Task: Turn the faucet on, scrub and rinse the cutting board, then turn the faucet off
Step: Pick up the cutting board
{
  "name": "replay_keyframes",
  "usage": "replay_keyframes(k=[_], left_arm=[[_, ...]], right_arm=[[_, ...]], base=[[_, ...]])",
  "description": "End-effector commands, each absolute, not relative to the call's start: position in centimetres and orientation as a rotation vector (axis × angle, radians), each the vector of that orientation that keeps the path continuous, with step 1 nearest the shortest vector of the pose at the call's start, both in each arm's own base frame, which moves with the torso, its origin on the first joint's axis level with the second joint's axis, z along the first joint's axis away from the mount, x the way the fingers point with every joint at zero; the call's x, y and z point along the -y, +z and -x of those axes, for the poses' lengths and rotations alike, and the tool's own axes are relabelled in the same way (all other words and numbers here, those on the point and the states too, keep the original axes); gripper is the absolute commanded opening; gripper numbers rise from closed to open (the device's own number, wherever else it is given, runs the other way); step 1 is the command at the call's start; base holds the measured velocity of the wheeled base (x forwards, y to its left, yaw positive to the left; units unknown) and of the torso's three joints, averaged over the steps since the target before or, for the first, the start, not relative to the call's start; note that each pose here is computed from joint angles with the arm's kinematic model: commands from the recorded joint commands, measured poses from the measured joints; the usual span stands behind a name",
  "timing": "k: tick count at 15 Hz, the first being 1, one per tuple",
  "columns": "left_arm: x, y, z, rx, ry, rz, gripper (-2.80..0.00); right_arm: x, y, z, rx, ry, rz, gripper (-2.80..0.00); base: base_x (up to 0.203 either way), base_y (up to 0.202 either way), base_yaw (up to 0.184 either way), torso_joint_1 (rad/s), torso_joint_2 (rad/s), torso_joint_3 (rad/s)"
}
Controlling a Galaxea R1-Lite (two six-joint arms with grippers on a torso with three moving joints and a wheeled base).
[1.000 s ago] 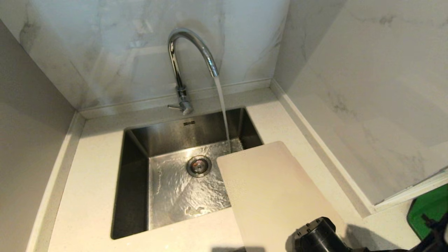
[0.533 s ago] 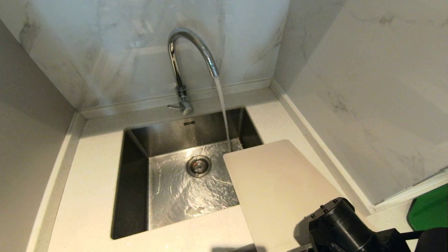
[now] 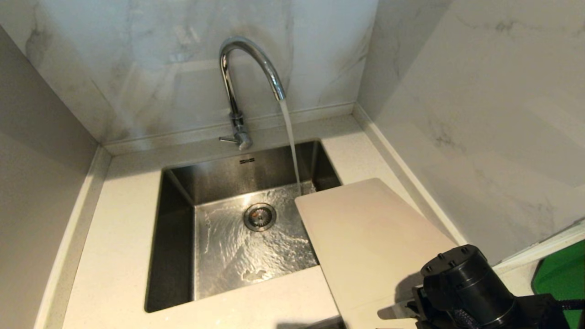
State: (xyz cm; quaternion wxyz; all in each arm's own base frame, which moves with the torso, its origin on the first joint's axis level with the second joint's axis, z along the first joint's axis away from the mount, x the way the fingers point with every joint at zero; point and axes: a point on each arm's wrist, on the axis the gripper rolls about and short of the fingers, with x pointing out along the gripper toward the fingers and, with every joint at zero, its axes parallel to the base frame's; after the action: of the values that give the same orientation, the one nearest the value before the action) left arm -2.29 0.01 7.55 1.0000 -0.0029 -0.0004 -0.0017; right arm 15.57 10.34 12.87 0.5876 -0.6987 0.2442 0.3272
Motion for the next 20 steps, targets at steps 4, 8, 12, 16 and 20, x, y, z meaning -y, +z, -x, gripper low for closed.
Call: replay_keyframes(k=[4, 8, 12, 16, 20], left_arm=[[0.0, 7.5, 2.3, 0.0, -0.003, 0.006, -2.8], [0.0, 7.5, 2.3, 0.0, -0.003, 0.006, -2.8], [0.0, 7.5, 2.3, -0.001, -0.003, 0.006, -2.8], [0.0, 7.5, 2.3, 0.0, -0.003, 0.006, -2.8], [0.0, 7.5, 2.3, 0.0, -0.003, 0.006, -2.8]], right_arm=[[-9.8, 14.5, -15.0, -0.489, 0.714, 1.715, -2.8], [-9.4, 16.0, -14.7, -0.428, 0.661, 1.771, -2.8], [-8.8, 16.6, -14.4, -0.409, 0.629, 1.773, -2.8], [-8.7, 16.9, -14.2, -0.401, 0.619, 1.769, -2.8], [-8.5, 17.3, -14.0, -0.373, 0.61, 1.792, -2.8]], base=[[0.0, 0.0, 0.0, 0.0, 0.0, 0.0], [0.0, 0.0, 0.0, 0.0, 0.0, 0.0], [0.0, 0.0, 0.0, 0.0, 0.0, 0.0], [0.0, 0.0, 0.0, 0.0, 0.0, 0.0], [0.0, 0.0, 0.0, 0.0, 0.0, 0.0]])
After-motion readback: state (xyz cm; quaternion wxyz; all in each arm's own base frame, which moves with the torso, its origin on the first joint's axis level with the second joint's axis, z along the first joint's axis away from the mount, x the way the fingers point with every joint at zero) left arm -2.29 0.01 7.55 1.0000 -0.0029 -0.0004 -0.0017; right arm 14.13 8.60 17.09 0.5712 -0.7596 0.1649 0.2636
